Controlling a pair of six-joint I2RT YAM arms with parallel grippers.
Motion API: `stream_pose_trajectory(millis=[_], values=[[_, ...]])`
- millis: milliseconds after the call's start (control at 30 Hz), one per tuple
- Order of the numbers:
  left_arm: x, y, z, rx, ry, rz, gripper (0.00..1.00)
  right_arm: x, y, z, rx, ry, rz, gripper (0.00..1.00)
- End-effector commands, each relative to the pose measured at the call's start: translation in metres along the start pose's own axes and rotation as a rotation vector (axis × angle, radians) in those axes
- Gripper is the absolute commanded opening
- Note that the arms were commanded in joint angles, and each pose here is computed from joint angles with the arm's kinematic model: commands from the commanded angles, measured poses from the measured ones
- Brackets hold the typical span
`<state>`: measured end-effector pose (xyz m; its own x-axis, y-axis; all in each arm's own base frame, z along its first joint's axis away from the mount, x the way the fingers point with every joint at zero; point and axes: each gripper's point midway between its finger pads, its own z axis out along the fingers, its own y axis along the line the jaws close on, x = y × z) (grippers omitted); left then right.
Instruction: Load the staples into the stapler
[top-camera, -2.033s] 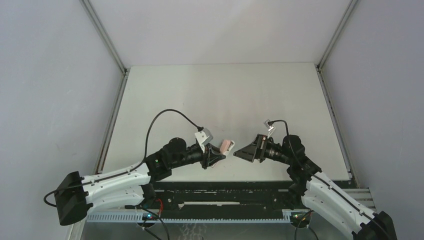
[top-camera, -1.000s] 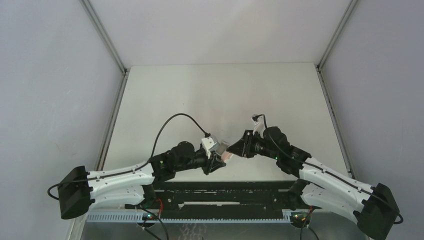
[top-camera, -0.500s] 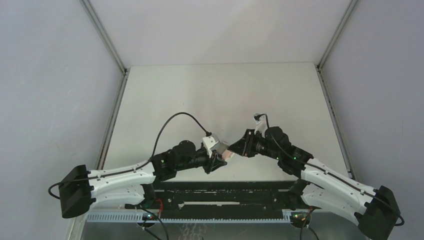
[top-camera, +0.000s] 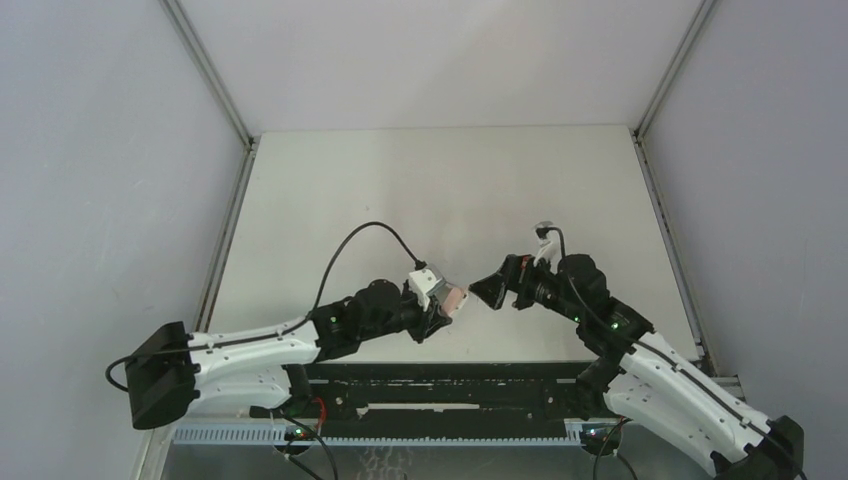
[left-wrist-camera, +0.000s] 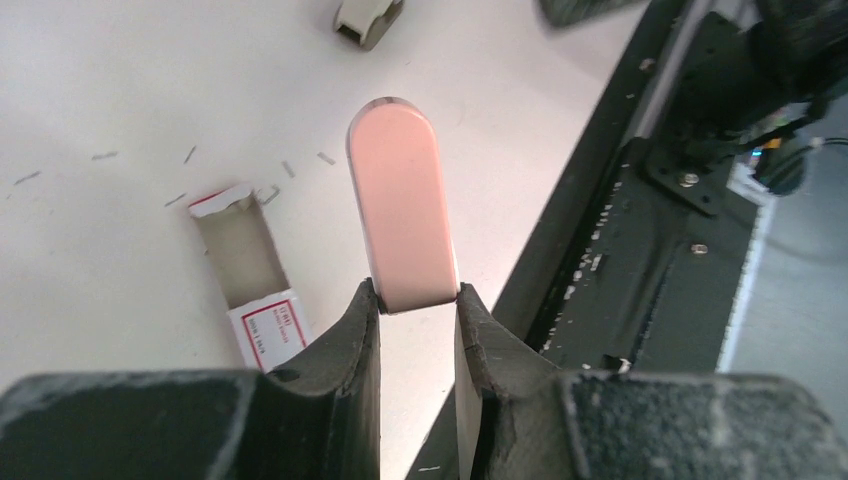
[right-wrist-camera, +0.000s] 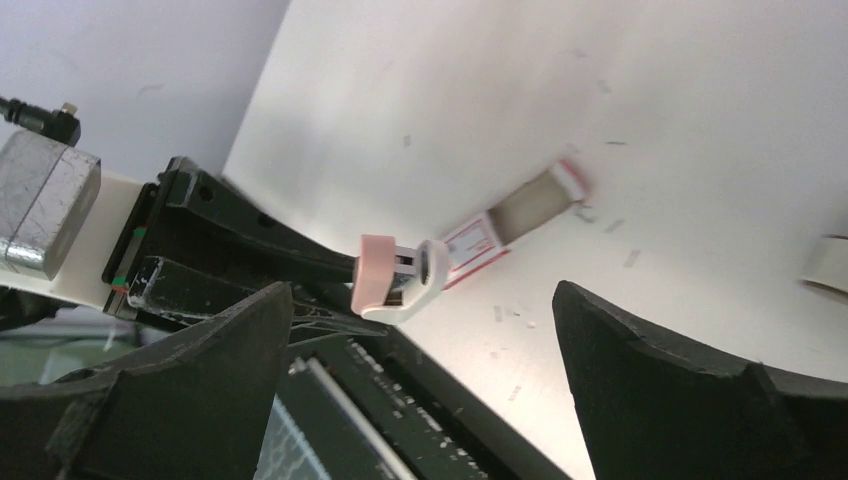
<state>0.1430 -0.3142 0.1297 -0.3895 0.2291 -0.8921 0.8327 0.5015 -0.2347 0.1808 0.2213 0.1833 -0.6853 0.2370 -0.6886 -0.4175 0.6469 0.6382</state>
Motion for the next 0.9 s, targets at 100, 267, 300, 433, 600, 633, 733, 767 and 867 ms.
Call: stream_pose_trajectory(millis=[100,267,300,433,600,633,733,767,867], values=[[-0.042,0.02,0.049,-0.134,0.008,-0.044,0.0,-0.028,-0.064,-0.026,0.284,-0.105,-0.054,1.0],[-0.054,0.025,0.099,-0.122,0.039,-0.028,0.0,-0.028,-0.106,-0.038,0.435,-0.138,-0.043,1.0],[-0.054,0.027,0.108,-0.123,0.051,-0.027,0.0,-0.027,-0.111,-0.04,0.447,-0.142,-0.037,1.0],[-0.045,0.036,0.142,-0.116,0.118,-0.041,0.0,-0.025,-0.126,-0.045,0.486,-0.165,-0.009,1.0],[-0.024,0.047,0.167,-0.123,0.19,-0.067,0.0,-0.021,-0.136,-0.046,0.508,-0.174,0.001,1.0],[-0.021,0.048,0.169,-0.127,0.195,-0.071,0.0,-0.02,-0.137,-0.046,0.513,-0.174,0.001,1.0],[-0.013,0.055,0.172,-0.146,0.212,-0.085,0.11,-0.02,-0.14,-0.045,0.525,-0.173,0.002,1.0],[-0.01,0.057,0.173,-0.146,0.22,-0.091,0.16,-0.02,-0.142,-0.045,0.529,-0.171,0.002,1.0],[-0.002,0.06,0.174,-0.147,0.237,-0.1,0.41,-0.02,-0.143,-0.044,0.532,-0.172,0.0,1.0]])
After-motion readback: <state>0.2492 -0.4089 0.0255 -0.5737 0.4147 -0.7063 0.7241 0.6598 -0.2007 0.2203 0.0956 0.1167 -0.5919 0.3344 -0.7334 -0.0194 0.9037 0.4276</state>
